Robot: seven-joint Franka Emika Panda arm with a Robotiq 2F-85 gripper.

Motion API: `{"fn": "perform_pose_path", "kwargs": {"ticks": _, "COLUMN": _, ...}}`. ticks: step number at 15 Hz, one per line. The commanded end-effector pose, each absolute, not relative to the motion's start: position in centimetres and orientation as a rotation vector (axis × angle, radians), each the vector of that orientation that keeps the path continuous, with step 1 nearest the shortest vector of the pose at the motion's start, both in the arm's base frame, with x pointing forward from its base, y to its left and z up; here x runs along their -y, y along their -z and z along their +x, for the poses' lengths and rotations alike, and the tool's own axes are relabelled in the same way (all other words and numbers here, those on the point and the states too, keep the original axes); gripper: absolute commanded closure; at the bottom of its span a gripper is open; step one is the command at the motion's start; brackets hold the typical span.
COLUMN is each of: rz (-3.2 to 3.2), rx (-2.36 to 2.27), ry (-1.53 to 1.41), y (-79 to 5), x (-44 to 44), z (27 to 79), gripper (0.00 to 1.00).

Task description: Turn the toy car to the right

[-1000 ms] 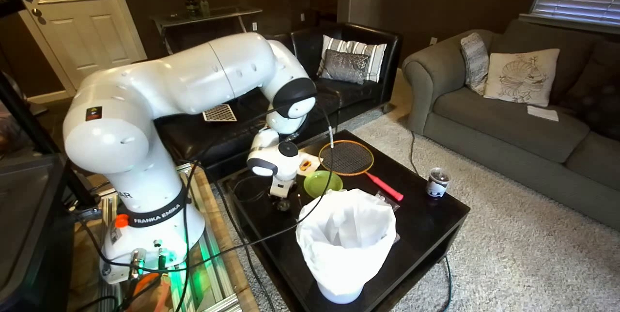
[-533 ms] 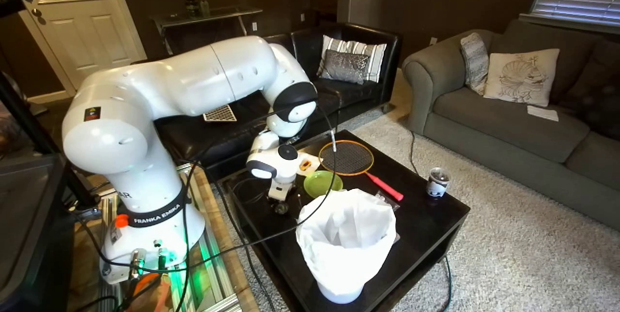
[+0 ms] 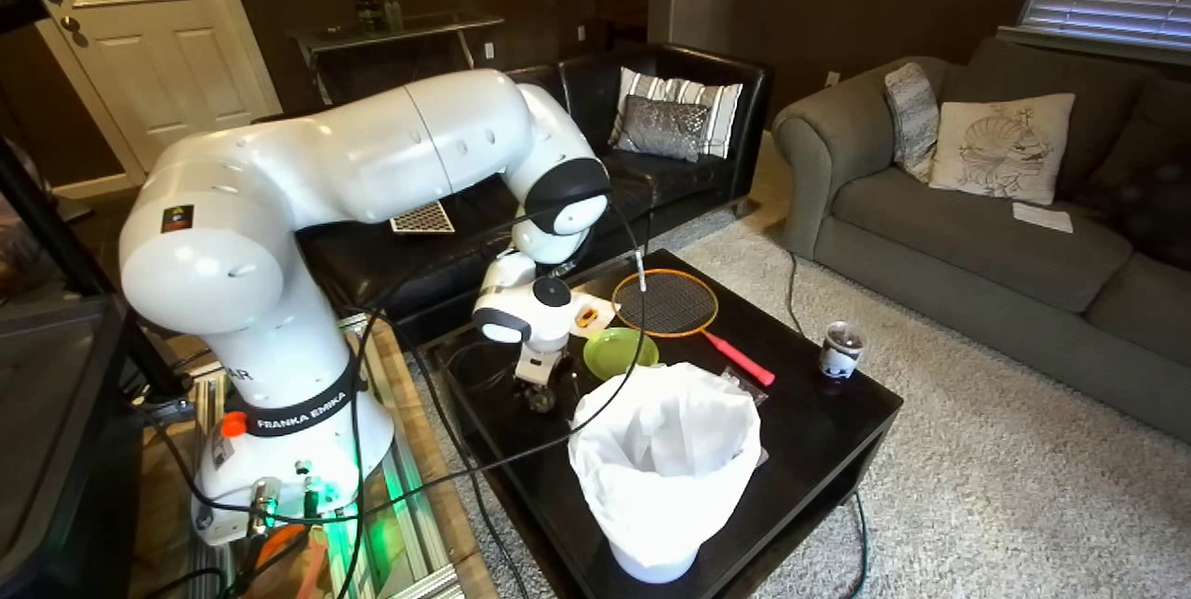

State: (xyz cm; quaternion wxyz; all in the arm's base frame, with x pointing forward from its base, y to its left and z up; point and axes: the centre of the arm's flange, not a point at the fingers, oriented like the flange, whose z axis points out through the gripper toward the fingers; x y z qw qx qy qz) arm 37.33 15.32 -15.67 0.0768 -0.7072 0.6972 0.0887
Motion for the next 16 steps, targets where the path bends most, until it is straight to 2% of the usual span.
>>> {"fn": "perform_pose_path", "kwargs": {"ticks": 1, "rz": -2.101, "rx": -2.118, "ry": -0.232, "y": 14.8, "x": -15.7, "z": 37.0, "gripper": 0.00}}
{"fn": "perform_pose_path", "kwargs": {"ticks": 16, "rz": -2.258, "rx": -2.067, "ry": -0.116, "y": 4.6, "x": -17.9, "z": 36.9, "gripper": 0.00}}
